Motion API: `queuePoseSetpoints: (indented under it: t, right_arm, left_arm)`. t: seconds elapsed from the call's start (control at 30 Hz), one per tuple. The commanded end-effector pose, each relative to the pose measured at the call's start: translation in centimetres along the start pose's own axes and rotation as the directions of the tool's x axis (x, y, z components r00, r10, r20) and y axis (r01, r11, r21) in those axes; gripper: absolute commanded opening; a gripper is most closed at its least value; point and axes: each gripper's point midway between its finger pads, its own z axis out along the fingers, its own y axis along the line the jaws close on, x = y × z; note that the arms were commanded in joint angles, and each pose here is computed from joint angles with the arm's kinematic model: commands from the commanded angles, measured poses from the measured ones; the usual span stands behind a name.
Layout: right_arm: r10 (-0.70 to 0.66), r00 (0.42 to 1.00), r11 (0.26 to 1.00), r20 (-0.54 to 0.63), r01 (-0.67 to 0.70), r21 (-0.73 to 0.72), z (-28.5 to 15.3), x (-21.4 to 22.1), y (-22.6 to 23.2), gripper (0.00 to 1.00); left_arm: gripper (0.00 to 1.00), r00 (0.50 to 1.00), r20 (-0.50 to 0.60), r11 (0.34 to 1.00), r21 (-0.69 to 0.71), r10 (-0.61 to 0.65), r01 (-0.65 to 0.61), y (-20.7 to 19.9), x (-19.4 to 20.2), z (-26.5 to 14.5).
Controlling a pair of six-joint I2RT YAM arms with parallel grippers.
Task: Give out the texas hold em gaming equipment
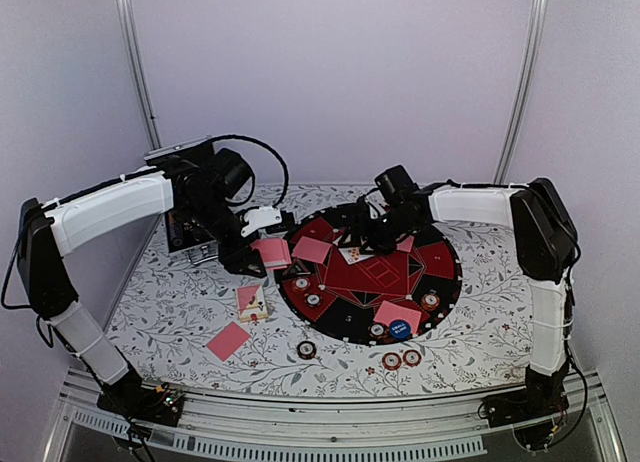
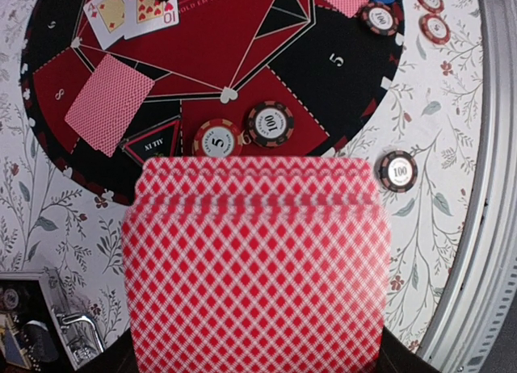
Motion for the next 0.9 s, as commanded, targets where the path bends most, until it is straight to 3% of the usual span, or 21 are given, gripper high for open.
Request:
queuePoseSetpoints:
  t: [0.0, 0.2, 0.4, 0.87]
  right_arm:
    - [-0.012, 0.996, 0.970, 0.092, 0.034, -0.241, -4.3, -1.2, 7.7, 0.75]
    - [-0.038, 0.998, 0.896, 0.046, 0.054, -0.440, -4.8, 1.2, 14.4, 0.83]
    - [-0.052, 0.998, 0.813, -0.025, 0.028, -0.581, -4.0, 3.3, 18.3, 0.86]
    - [-0.032, 0.990, 0.742, -0.135, -0.066, -0.667, -1.2, 5.3, 21.0, 0.87]
  left_arm:
    - [0.00, 0.999, 0.043, 1.000, -0.013, 0.008, -0.008, 0.3, -1.1, -1.1]
    - [0.00, 0.999, 0.049, 1.000, -0.010, 0.004, -0.004, 0.4, -1.3, -1.1]
    - [0.00, 0.998, 0.061, 1.000, -0.013, 0.007, -0.006, 0.4, -1.7, -1.4]
    - [0.00, 0.997, 0.073, 1.000, -0.005, 0.005, -0.005, 0.1, -1.8, -1.6]
